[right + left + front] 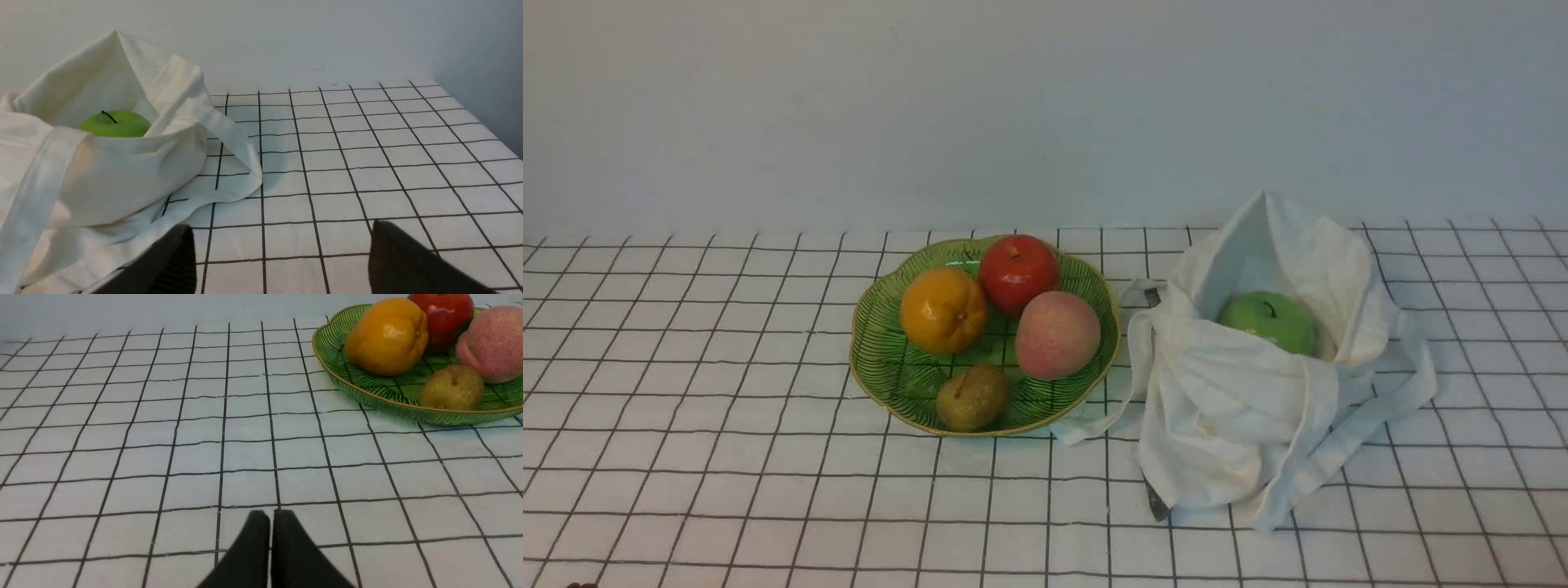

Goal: Take the fruit out of the bag on the white checkered tablecloth and place them on the plate.
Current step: 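Reach into the cloth bag and grasp a fruit inside it with the right gripper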

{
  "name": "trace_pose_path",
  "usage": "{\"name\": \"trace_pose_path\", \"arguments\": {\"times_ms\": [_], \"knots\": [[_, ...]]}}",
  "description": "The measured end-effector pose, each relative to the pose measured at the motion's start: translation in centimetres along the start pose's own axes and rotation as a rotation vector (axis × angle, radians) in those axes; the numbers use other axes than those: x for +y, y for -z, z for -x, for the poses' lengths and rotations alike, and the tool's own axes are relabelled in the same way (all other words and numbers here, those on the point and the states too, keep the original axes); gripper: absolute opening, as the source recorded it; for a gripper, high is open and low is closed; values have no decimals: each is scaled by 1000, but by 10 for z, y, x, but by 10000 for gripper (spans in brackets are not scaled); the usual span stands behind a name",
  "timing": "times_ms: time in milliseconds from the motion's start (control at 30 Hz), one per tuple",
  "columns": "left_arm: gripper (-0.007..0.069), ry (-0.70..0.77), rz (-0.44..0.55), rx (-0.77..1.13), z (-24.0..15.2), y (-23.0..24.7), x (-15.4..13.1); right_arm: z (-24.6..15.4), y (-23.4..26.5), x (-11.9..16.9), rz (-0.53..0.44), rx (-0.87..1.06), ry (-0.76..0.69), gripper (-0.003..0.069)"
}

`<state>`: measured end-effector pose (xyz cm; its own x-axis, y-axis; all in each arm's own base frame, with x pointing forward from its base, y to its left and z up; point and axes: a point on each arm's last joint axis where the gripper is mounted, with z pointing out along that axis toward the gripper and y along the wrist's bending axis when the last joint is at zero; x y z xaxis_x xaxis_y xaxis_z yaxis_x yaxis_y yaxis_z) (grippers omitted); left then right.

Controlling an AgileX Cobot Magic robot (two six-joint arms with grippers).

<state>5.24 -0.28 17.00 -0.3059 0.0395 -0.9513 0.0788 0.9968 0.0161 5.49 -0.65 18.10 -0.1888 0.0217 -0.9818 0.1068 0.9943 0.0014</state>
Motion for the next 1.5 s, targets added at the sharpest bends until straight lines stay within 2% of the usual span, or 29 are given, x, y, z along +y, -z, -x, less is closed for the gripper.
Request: {"name": "trace_pose_path", "arguments": {"times_ms": [1433,1500], "knots": [[-8,0,0,0,0,0,0,0,0,0,0,0,1,513],[-8,0,0,0,0,0,0,0,0,1,8,-2,-59,513]]}}
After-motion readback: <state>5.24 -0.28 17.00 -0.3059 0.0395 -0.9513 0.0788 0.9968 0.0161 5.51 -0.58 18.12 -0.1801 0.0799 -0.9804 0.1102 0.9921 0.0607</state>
